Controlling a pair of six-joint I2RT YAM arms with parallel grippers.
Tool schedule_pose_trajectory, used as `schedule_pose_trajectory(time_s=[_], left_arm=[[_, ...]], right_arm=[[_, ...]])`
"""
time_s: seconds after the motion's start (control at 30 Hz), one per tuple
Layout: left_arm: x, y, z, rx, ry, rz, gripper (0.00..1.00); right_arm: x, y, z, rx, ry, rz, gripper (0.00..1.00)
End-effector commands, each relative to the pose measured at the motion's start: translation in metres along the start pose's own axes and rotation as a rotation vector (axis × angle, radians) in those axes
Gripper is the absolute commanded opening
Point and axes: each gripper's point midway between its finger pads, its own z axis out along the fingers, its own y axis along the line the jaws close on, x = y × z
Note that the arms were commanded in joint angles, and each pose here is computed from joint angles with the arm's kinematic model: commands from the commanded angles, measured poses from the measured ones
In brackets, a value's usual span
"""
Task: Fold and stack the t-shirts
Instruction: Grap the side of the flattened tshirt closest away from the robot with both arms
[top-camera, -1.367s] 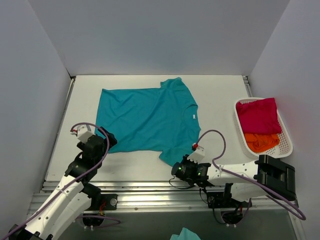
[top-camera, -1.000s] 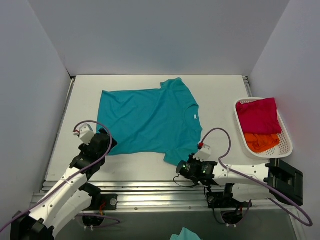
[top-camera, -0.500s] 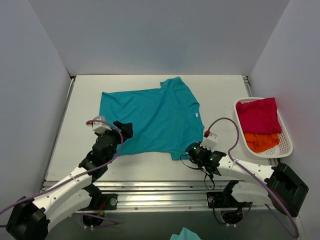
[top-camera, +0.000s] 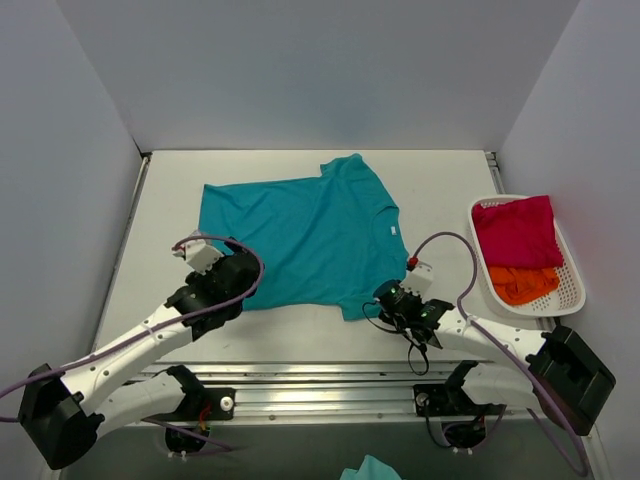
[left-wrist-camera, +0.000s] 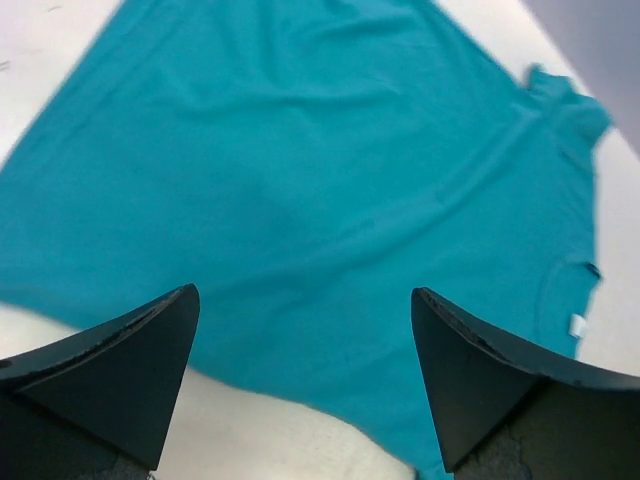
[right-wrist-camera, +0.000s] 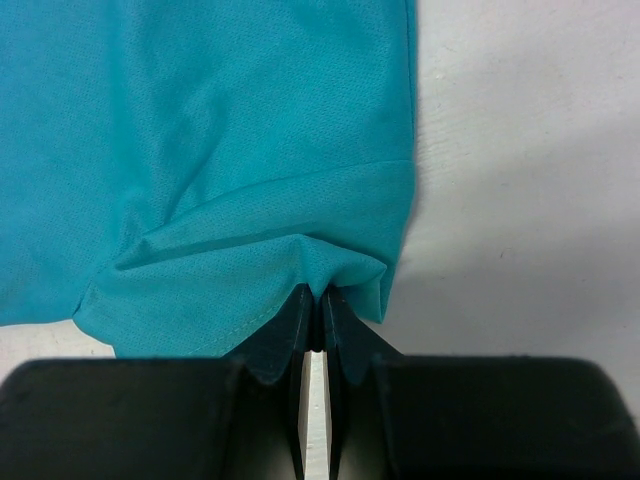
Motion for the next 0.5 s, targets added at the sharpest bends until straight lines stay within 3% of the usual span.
schedule_pose_trajectory(time_s=[0.0, 0.13, 0.23, 0.27, 0.3, 0.47], left_arm=[[-0.003, 0.089, -0.025, -0.395, 0.005, 0.023, 0.96], [-0.003, 0.108, -0.028, -0.478, 0.026, -0.01, 0.95], [0.005, 0.112, -0.013, -0.441, 0.103, -0.048, 0.95], [0.011, 0.116, -0.002, -0.408, 0.144, -0.141, 0.98], [0.012, 0.122, 0.0, -0.399, 0.162, -0.136, 0.93], [0.006, 0.132, 0.005, -0.4, 0.15, -0.18, 0.92]], right_arm=[[-0.004, -0.002, 0.002, 0.017, -0.006, -0.01, 0.0], [-0.008, -0.003, 0.002, 0.021, -0.011, 0.002, 0.0], [-0.01, -0.005, 0.003, 0.017, -0.006, 0.014, 0.0], [-0.01, -0.005, 0.003, 0.014, -0.001, 0.019, 0.0], [-0.01, -0.006, 0.004, 0.009, 0.004, 0.014, 0.0], [-0.008, -0.011, 0.008, 0.008, 0.032, 0.028, 0.0]])
